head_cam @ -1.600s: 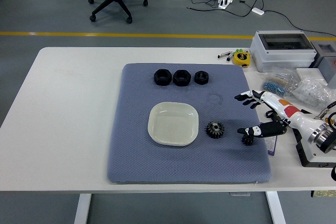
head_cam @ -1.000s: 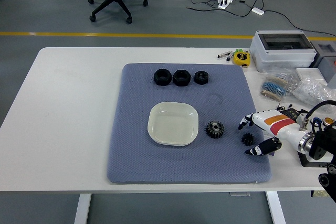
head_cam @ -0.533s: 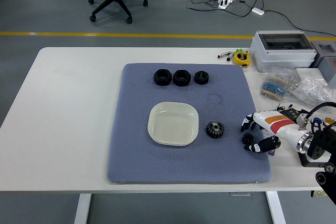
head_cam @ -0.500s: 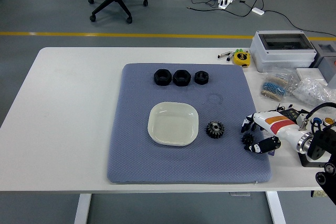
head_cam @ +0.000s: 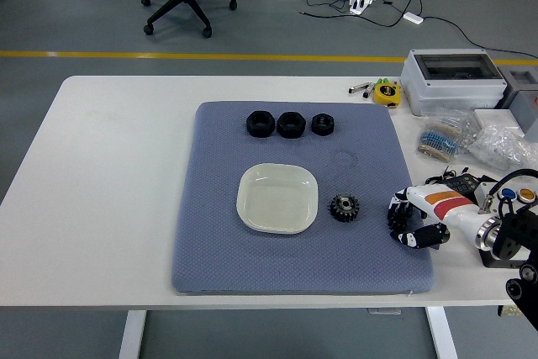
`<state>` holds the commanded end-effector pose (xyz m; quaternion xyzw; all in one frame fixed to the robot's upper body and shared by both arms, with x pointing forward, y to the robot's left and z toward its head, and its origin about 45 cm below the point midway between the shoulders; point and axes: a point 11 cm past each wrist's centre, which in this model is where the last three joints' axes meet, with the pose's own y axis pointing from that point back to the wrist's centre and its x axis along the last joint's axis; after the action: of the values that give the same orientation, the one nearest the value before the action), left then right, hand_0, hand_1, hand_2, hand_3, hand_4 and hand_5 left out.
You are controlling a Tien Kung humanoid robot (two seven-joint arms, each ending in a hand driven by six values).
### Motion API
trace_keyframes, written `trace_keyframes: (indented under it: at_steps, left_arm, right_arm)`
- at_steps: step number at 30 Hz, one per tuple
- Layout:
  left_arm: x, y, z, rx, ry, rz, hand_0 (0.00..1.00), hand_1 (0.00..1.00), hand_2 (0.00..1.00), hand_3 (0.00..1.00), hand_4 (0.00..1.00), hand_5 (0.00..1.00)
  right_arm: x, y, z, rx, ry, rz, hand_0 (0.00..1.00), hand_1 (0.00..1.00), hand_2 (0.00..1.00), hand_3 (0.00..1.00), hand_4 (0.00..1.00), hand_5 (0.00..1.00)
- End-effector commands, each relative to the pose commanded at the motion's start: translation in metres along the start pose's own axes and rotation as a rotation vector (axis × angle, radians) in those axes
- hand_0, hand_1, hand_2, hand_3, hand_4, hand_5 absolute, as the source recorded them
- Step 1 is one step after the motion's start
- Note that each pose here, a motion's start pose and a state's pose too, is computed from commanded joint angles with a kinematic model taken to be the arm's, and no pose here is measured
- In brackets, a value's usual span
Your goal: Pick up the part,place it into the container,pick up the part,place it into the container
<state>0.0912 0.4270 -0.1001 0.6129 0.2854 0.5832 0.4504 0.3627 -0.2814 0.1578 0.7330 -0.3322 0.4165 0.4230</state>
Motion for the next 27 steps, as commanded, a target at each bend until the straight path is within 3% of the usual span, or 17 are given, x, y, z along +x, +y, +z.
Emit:
trace_keyframes:
  at_steps: [1, 19, 27]
  left_arm:
    - [0.0, 0.0, 0.0, 0.001, 0.0, 0.0, 0.673, 0.676, 0.691, 0.569, 0.641, 0.605]
    - [0.004, 0.0, -0.001, 0.003, 0.003, 0.008, 0.673, 0.677, 0.691, 0.569, 0.64, 0.604]
    - [0.004, 0.0, -0.002, 0.005, 0.003, 0.008, 0.674, 0.677, 0.691, 0.569, 0.641, 0.605]
  right_arm:
    - [0.0, 0.0, -0.001, 0.003, -0.002, 0.0, 0.064, 0.236, 0.353, 0.458, 0.858, 0.11]
    - [0.025, -0.008, -0.026, 0.072, -0.028, 0.093, 0.022, 0.183, 0.306, 0.432, 0.826, 0.103]
    - [0.044, -0.02, -0.053, 0.146, -0.056, 0.147, 0.02, 0.181, 0.302, 0.427, 0.832, 0.1]
